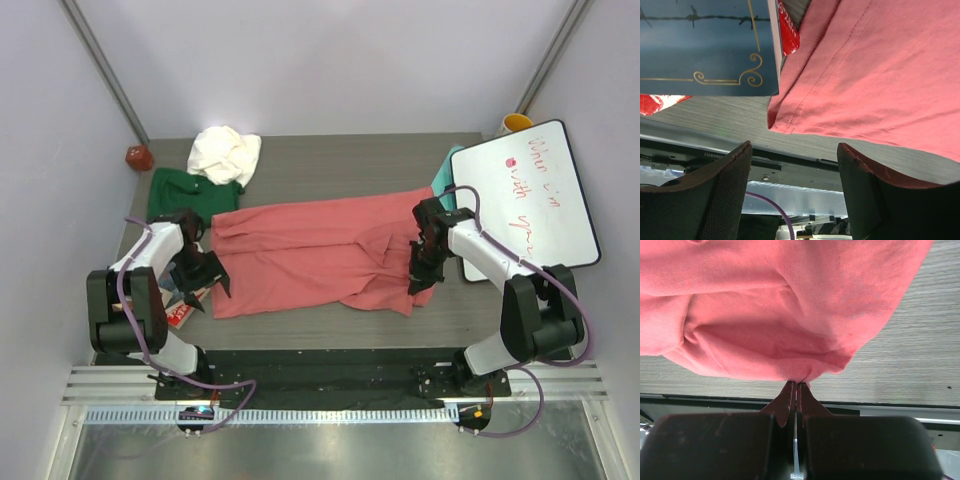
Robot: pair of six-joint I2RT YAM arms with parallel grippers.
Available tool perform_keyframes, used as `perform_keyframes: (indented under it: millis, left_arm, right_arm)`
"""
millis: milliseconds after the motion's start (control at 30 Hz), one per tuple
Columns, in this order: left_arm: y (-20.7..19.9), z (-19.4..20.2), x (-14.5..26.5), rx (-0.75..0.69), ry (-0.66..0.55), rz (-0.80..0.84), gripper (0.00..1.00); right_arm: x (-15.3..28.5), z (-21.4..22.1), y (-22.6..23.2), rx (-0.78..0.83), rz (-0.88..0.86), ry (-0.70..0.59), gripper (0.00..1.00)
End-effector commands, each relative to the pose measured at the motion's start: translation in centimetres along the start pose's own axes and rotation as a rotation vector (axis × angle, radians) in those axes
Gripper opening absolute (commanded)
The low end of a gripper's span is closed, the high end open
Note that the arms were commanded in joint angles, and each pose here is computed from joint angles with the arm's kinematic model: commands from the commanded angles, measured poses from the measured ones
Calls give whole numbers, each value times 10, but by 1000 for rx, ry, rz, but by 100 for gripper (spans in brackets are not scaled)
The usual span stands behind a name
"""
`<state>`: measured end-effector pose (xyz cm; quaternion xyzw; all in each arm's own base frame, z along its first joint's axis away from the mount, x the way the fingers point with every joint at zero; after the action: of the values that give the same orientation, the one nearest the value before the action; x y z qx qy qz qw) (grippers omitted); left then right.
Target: Fold and stack the t-shirts
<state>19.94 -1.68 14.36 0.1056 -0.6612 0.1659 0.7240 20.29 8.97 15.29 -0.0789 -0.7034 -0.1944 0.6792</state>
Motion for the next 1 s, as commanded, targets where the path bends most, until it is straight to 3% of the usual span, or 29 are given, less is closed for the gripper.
perform_keyframes:
  millis: [0,367,967]
  left_arm:
    - [-1,-3,-3,-3,10,2,70]
    - [-3,-9,-27,4,134,5,67]
    - [0,-6,-39,10,199,-21,57]
  right_arm:
    - [6,-4,3,18,-18,-5,1]
    - [12,-7,-3,-23,-35,-12,1]
    - [19,-11,-9,-65,-48,-22,1]
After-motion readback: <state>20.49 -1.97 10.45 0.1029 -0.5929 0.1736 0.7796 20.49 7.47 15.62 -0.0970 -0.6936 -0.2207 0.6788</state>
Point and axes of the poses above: each gripper's point midway between its finger pads, its own x axis back along the fingers, its own y axis along the line the jaws close on, z = x × y, the point moved 9 cm from there along x, back along the fingers, and after that the axes turned 11 degrees about -x, right-handed, at the moved point
